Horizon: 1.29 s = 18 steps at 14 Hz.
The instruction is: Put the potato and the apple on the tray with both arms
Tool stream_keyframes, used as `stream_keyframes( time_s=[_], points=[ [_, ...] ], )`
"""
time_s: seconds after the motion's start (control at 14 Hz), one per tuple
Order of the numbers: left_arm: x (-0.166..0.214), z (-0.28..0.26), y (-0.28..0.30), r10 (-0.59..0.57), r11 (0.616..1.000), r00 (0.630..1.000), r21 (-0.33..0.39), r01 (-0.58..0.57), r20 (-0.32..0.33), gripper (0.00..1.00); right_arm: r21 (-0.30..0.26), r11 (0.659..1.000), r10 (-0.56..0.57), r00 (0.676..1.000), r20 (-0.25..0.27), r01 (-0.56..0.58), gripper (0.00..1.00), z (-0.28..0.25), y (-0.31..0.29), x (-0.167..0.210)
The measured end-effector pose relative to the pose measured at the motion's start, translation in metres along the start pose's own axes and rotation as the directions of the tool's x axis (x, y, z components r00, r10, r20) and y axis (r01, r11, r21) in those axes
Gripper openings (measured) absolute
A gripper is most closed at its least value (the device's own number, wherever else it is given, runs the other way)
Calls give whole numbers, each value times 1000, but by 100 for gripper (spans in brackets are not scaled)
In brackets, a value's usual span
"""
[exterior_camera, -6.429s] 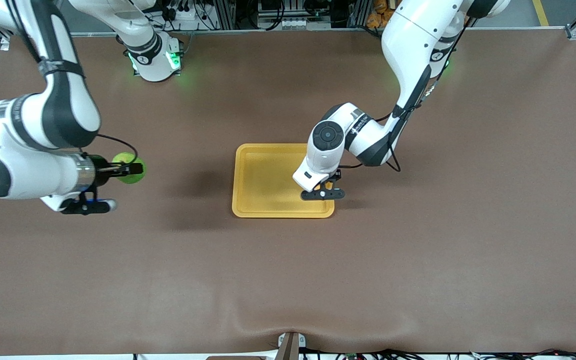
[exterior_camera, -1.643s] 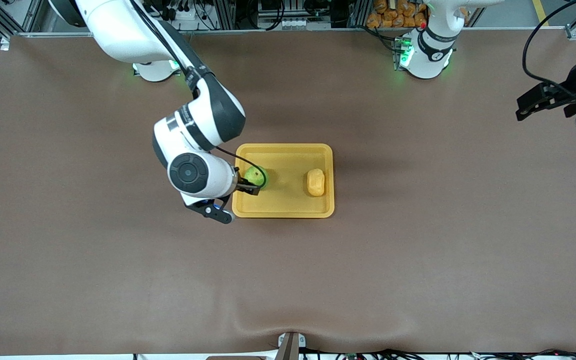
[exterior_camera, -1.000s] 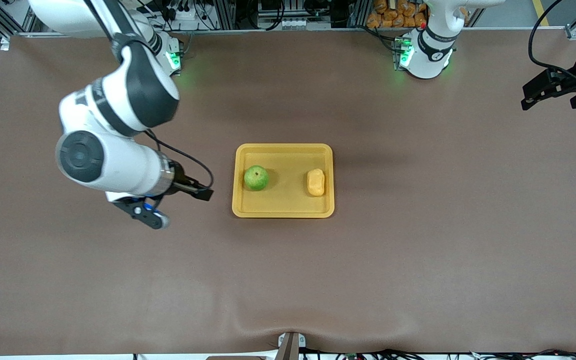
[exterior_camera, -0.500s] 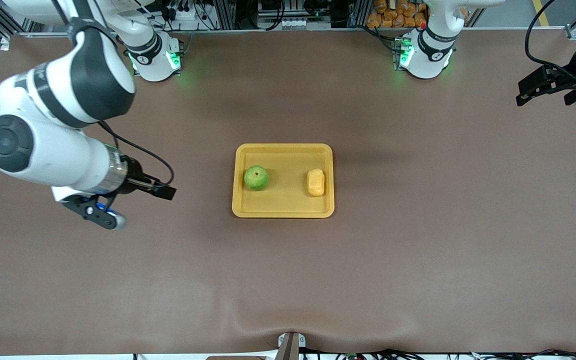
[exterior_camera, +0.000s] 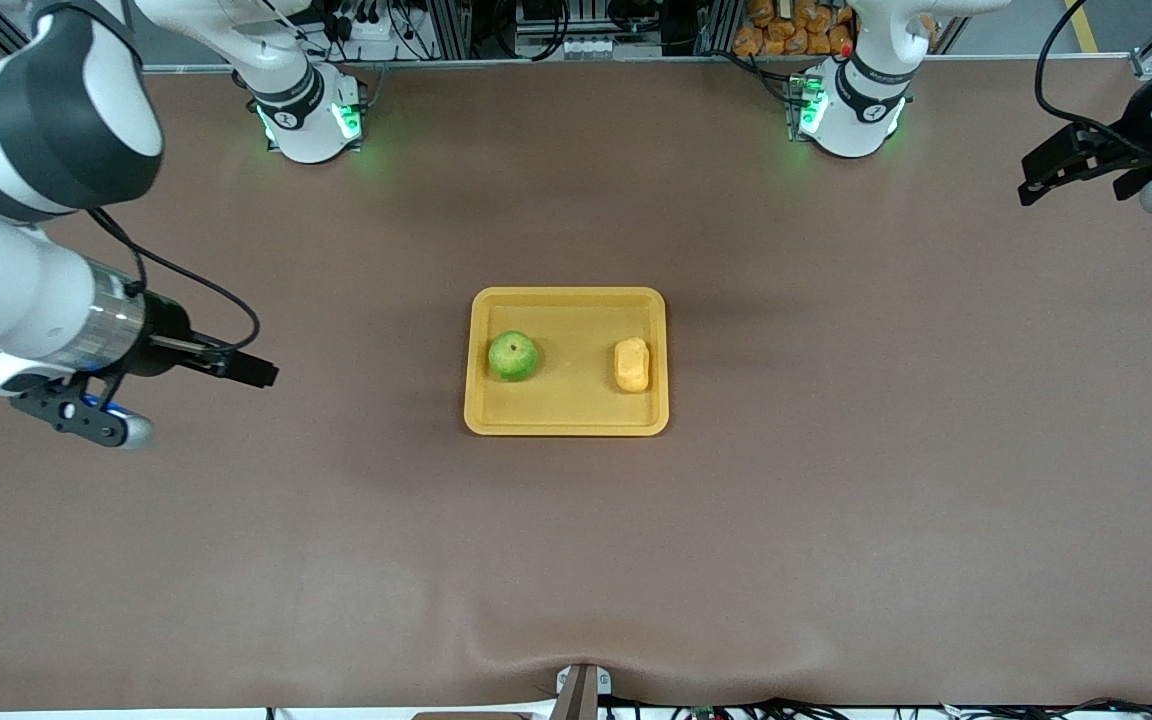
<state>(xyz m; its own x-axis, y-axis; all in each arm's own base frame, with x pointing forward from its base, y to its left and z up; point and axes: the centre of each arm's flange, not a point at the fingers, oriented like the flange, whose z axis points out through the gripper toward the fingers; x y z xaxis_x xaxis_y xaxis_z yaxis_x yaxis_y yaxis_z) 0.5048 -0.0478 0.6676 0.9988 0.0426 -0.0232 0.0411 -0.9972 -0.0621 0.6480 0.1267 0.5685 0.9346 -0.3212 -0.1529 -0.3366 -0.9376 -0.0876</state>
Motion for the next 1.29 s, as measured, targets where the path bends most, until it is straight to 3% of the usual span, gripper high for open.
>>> stream_keyframes(
  time_s=[0.71, 1.07, 1.29],
  points=[
    [-2, -1, -1, -2, 1000, 1000, 0, 2, 2, 100, 7, 991, -132, 990, -46, 132, 100, -94, 94, -31],
    [-9, -6, -3, -4, 1000, 1000, 2, 4, 9, 100, -29, 990, -142, 989, -37, 141, 100, -96, 107, -66],
    [-12, -10, -5, -8, 1000, 1000, 1, 8, 5, 100, -40, 965, -259, 965, -46, 258, 100, -87, 123, -81]
  ],
)
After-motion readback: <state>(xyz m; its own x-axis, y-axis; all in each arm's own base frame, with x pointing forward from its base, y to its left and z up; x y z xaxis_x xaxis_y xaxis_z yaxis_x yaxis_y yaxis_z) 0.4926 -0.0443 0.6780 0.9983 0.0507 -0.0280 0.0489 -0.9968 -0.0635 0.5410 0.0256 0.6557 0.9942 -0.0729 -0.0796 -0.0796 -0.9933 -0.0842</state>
